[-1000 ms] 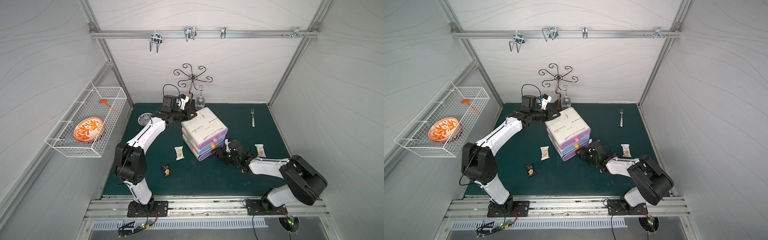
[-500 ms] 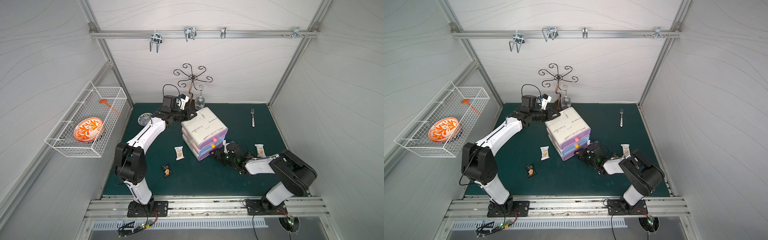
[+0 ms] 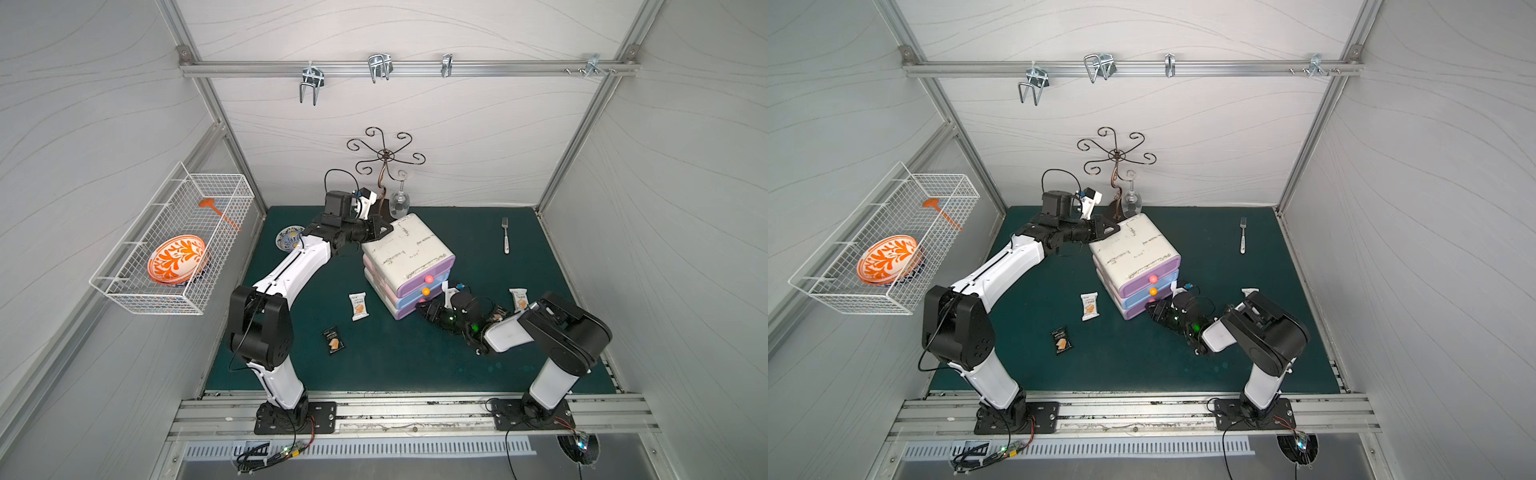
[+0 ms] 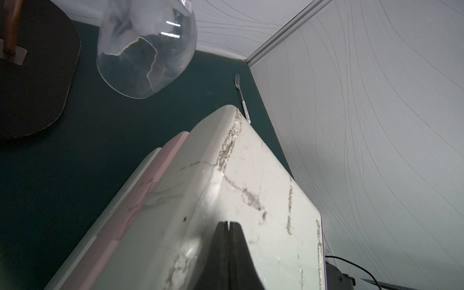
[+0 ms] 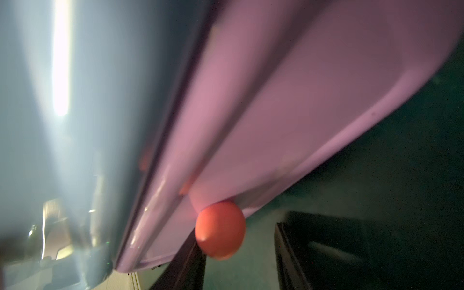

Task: Take the cookies out of the drawer
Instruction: Open the drawer in the storage box.

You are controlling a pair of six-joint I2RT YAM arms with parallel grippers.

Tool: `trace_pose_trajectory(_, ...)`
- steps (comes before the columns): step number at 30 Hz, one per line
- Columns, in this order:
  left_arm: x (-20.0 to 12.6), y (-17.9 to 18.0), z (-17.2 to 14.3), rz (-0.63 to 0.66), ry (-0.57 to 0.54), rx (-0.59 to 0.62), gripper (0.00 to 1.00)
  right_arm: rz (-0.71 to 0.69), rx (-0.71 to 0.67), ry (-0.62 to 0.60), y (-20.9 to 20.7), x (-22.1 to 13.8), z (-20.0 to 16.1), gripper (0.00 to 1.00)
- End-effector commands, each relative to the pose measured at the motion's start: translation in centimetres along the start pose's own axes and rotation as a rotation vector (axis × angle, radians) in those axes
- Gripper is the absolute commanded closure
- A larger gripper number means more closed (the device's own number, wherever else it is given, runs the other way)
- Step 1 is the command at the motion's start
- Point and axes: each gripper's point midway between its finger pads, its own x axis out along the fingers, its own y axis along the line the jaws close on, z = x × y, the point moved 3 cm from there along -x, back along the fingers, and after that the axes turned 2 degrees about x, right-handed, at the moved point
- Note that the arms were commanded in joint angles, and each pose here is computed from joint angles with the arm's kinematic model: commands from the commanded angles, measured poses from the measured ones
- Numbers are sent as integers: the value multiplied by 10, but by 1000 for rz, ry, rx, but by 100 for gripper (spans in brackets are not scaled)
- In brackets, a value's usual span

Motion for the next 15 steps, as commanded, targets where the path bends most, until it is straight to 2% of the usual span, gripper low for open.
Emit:
trace_pose_trajectory(1,11,59,-57,197,171,-149,99,72,-47,-83,13,2,13,52)
trace_pose_trajectory(15,10,63,-60,205,168,-154,99,133,-123,-111,21,-1,12,53)
